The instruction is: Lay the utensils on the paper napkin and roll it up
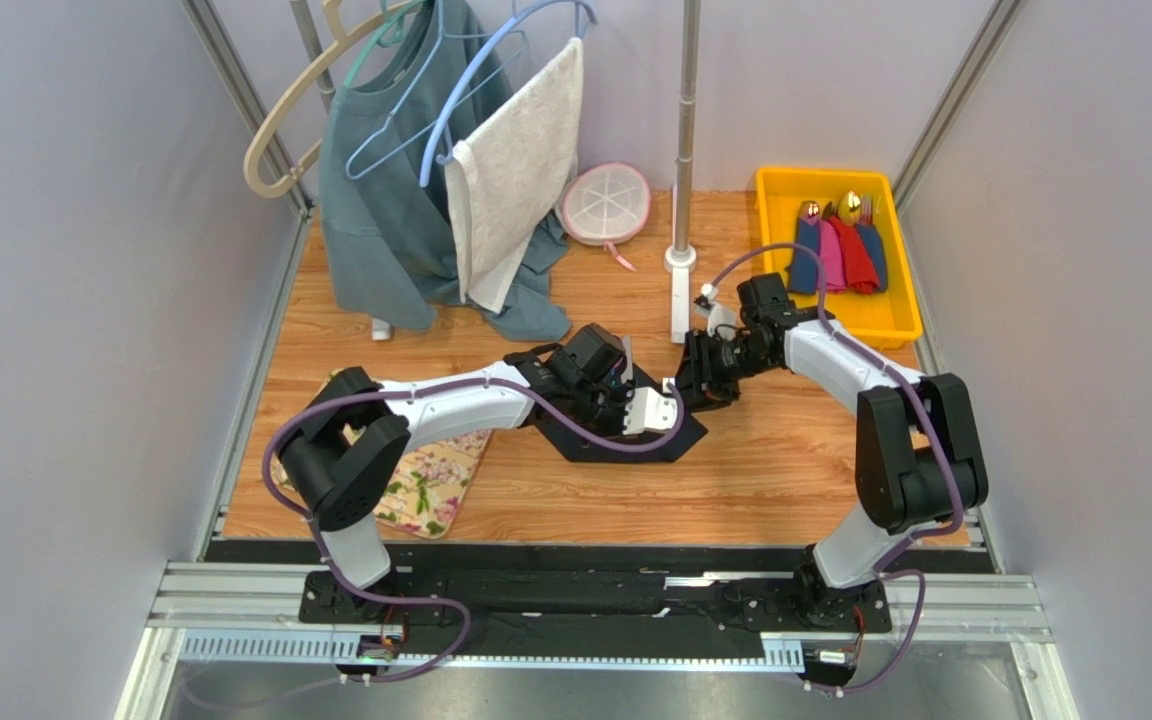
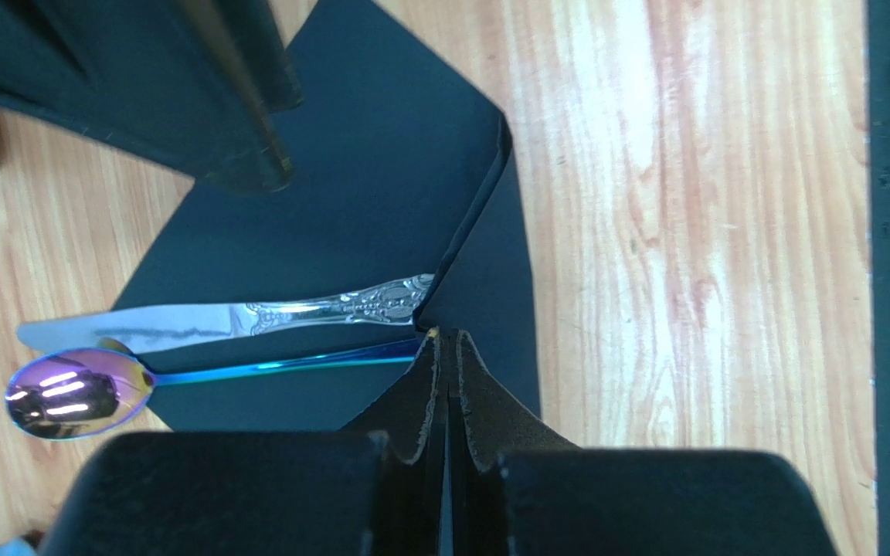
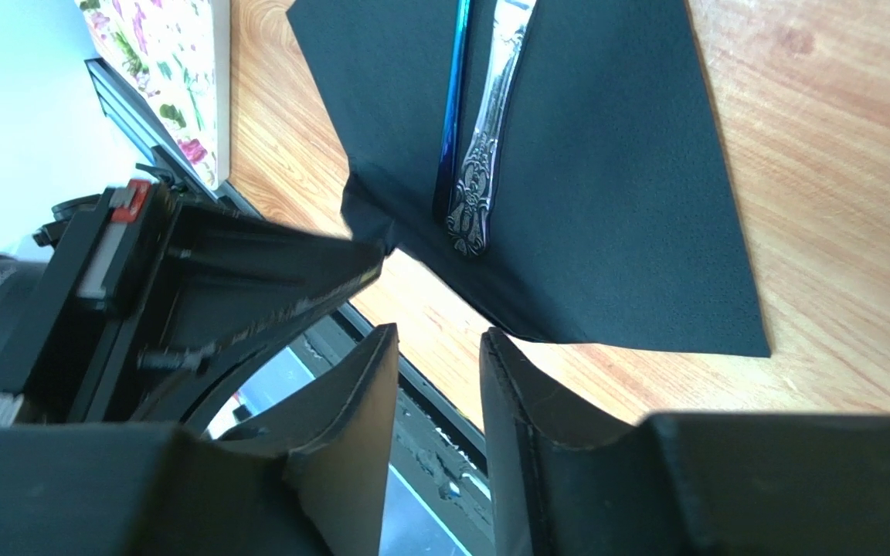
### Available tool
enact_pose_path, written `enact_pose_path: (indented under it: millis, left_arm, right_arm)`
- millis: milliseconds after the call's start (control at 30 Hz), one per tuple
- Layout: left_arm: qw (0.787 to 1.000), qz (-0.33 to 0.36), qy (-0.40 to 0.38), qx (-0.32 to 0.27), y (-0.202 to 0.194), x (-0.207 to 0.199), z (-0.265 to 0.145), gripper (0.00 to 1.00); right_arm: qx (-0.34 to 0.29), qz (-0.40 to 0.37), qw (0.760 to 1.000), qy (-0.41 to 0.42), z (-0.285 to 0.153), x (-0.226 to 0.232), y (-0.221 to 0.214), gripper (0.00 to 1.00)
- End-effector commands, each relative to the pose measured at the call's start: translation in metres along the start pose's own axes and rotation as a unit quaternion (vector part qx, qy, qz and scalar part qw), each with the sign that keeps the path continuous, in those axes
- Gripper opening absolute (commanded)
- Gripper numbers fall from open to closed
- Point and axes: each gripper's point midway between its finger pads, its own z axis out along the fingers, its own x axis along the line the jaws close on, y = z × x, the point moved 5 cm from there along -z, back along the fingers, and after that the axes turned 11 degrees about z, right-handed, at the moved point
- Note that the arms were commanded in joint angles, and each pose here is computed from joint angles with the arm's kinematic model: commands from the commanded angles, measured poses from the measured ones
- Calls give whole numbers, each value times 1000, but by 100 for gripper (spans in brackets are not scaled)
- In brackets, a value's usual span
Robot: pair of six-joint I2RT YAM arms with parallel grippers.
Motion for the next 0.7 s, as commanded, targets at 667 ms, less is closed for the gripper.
enact_pose_path:
  millis: [667]
  left_arm:
    - [998,-5,56,17,-21,27,22,0]
  right_arm:
    - [67,71,995,17,49,-11,-26,6]
